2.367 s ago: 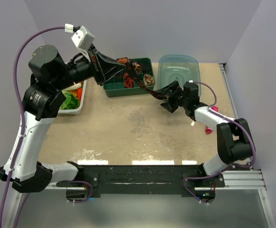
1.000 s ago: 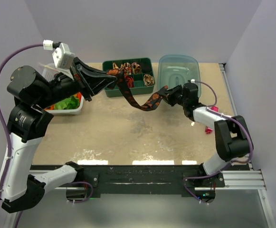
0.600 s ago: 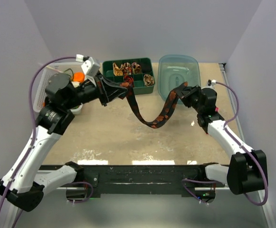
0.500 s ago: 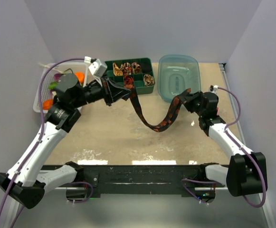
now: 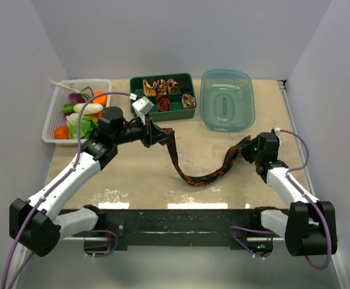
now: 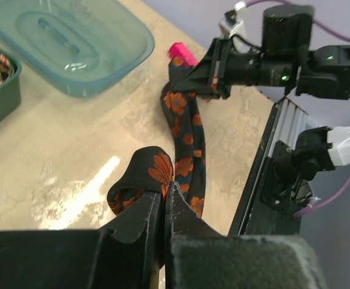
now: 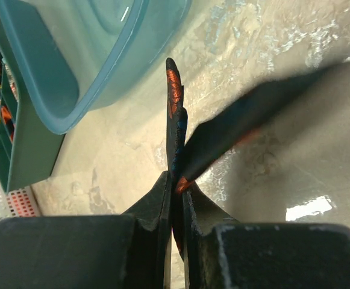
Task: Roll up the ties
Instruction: Place the tie at the center of the board.
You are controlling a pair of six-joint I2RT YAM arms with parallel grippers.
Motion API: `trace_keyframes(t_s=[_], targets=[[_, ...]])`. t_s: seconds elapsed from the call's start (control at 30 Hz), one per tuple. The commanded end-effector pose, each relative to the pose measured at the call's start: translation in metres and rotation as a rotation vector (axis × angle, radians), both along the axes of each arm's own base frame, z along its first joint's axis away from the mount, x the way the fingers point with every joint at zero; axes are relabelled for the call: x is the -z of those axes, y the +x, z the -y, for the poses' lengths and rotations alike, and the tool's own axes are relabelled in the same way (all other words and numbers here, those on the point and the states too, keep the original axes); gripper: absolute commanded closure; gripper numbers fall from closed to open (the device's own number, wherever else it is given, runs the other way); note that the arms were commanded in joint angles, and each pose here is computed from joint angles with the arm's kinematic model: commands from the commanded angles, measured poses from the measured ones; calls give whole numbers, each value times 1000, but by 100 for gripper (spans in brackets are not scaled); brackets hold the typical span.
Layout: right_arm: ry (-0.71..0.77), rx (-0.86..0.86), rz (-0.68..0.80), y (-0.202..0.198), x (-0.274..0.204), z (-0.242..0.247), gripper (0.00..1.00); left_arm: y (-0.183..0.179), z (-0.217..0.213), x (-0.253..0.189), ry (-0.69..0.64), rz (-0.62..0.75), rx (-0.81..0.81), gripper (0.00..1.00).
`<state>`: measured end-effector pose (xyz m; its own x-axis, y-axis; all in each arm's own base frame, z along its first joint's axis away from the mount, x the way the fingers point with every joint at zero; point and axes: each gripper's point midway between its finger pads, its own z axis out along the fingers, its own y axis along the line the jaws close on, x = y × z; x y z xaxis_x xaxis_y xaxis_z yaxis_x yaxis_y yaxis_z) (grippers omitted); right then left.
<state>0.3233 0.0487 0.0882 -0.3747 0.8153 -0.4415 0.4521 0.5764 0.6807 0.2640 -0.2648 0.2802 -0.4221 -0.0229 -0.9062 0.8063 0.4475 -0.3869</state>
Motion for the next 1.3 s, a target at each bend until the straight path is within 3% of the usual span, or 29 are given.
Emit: trace_keyframes(t_s=[0.0, 0.37, 0.77, 0.93, 1.17, 1.2, 1.27], targets=[[-56, 29, -15, -1, 8, 13, 93, 3, -18, 10, 65, 49, -89, 100], [-54, 29, -27, -2, 23, 15, 91, -1, -45, 20, 95, 44, -246, 100], [-63, 60, -25, 6, 33, 27, 91, 16, -56, -25, 45, 155, -363, 100], [-74, 60, -63, 1, 40, 30, 90, 14, -61, -9, 65, 133, -386, 100], [-82, 4, -190, -10, 54, 26, 58, 0, -50, 27, 130, 29, -318, 100], [-74, -14, -231, -16, 60, 23, 48, -2, -51, 33, 142, 11, -316, 100], [-71, -60, -249, -16, 61, 18, 42, -5, -51, 40, 165, -5, -306, 100]])
